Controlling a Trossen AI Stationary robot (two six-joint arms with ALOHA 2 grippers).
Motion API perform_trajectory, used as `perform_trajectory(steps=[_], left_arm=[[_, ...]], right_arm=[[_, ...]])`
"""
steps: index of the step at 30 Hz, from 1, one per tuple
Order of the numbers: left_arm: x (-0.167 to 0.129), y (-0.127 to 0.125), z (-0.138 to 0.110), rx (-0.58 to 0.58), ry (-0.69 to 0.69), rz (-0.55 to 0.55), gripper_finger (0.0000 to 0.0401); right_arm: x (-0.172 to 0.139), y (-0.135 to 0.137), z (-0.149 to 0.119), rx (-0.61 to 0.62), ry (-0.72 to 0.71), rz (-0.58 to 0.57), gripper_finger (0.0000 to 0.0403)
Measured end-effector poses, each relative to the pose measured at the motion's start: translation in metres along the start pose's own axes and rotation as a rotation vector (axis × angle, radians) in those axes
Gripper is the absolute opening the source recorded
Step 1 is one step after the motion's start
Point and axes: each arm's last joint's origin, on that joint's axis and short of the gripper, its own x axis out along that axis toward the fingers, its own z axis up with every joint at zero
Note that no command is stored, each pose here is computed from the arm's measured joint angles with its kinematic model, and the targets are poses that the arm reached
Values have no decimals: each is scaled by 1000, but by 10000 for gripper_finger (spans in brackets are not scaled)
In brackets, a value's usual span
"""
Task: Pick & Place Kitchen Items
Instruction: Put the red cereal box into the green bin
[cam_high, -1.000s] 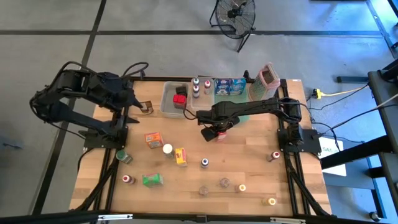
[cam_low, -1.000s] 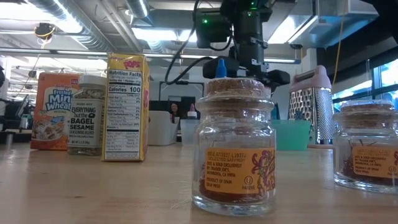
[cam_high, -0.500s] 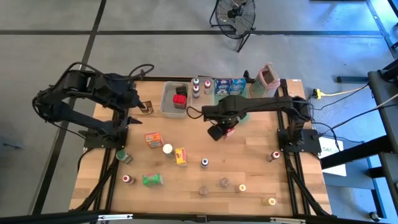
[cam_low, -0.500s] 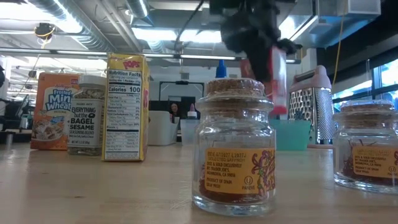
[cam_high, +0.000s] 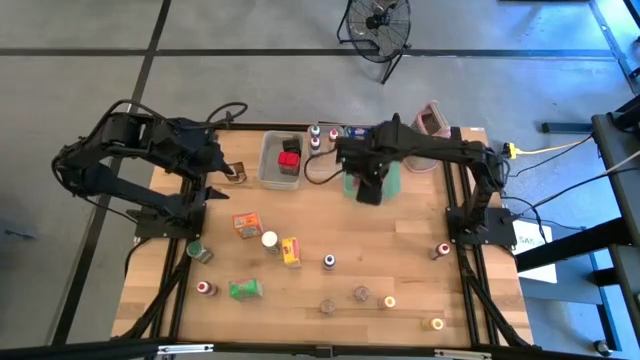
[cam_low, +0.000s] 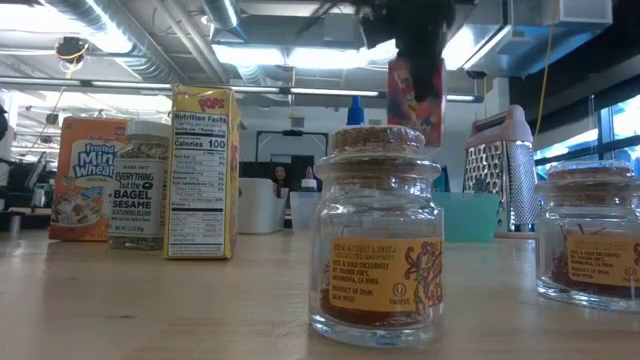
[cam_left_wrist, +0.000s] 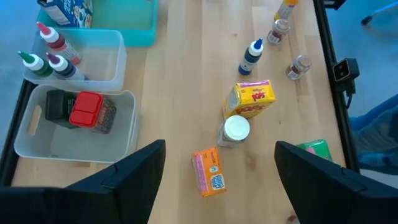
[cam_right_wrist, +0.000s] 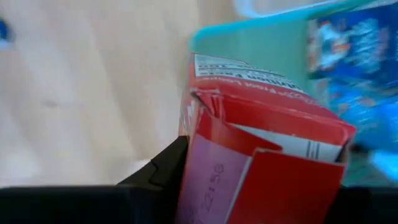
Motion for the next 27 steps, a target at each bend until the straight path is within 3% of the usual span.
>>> perform_trajectory(steps=[6,12,21,27], left_arm=[[0,0,0,-11,0,6,299],[1,2,2,-49,-15,54,299],[1,2,6,-86,-49,57,297],[4,3,9,-87,-60,103,298]], right_arm=[[6,-49,1,-178,-29,-22,140],[12,-82,2,-276,-91,-12,140],[45,-87,1,-396,-60,32,140],[66,-92,4,-428,-114,44,140]])
